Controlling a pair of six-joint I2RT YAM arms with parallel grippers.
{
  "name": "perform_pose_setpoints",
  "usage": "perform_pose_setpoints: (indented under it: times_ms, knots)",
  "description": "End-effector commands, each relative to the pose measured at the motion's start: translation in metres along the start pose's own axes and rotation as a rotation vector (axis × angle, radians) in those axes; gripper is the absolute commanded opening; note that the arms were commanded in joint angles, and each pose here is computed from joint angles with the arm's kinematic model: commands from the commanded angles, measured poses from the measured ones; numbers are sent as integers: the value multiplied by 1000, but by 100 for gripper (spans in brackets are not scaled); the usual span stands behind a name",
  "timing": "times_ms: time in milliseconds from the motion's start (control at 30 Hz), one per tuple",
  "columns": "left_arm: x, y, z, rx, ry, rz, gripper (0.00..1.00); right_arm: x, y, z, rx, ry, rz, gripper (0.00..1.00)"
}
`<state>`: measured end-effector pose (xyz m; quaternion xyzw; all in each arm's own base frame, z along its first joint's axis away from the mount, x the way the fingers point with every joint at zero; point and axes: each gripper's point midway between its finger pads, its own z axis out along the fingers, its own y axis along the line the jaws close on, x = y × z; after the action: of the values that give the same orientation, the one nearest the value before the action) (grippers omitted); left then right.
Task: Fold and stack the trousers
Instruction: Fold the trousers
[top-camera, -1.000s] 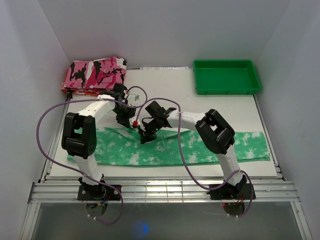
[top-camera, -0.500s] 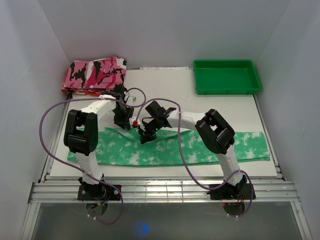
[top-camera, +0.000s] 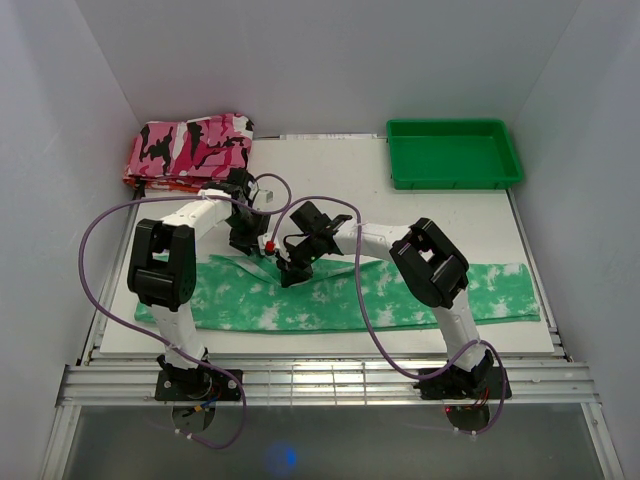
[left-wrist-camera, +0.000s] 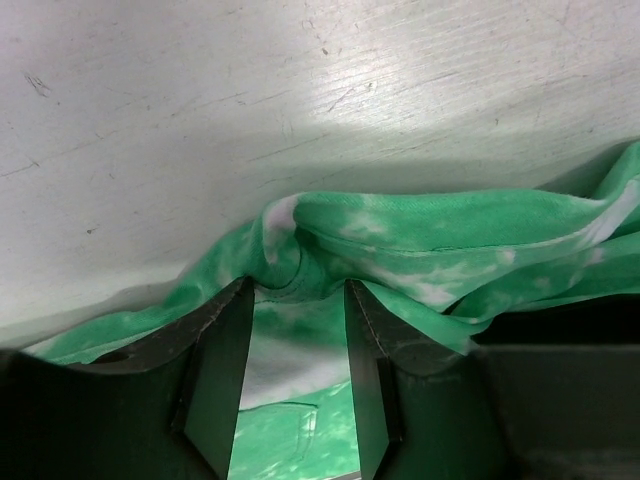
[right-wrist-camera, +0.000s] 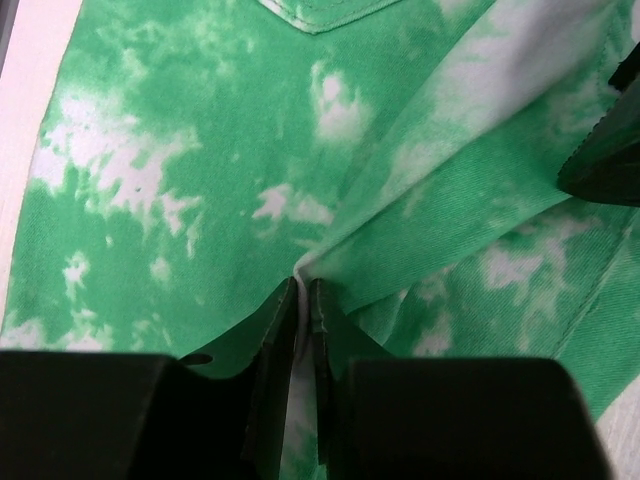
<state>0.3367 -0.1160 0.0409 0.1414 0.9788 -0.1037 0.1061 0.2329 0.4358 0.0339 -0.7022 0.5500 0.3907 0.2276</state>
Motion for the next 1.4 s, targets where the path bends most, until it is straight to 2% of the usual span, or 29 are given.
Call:
perform_pose_setpoints:
  times_ms: [0,200,300,367,400,567,600,700,833,1000,1067,1167,1267,1367]
  knots:
    - [-5,-3,0,11,-21,-31,51,30,-15,-1,60,96,45,18]
    - [-8,-5,5,26,-18,-45,48,28,-18,-1,75,94,52,20]
    - [-8,-5,9,29,-12,-49,40,27,-20,-2,83,92,52,23]
    - [-9,-3,10,20,-10,-48,28,26,-22,-2,91,96,52,26]
    - [-12,-3,9,18,-18,-45,18,27,-22,-4,98,102,52,35]
    - [-20,3,4,12,-38,-53,0,26,-21,-14,117,107,39,56]
    - [-22,7,2,11,-43,-61,0,23,-22,-19,128,103,34,67]
    - [-25,12,-3,17,-48,-74,0,20,-21,-31,159,108,33,89]
    - [-31,16,-11,22,-65,-80,0,14,-25,-57,226,102,76,98]
    - [-37,13,-19,39,-83,-74,0,8,-19,-94,254,90,121,98]
    - [-40,13,-22,41,-88,-75,0,12,-12,-100,242,88,140,95]
    - [-44,13,-24,45,-98,-74,0,5,0,-107,224,72,123,76]
    - [-56,14,-29,49,-120,-74,0,16,14,-103,172,95,146,31]
    - [-71,24,-33,53,-134,-61,0,70,32,-95,123,240,178,26]
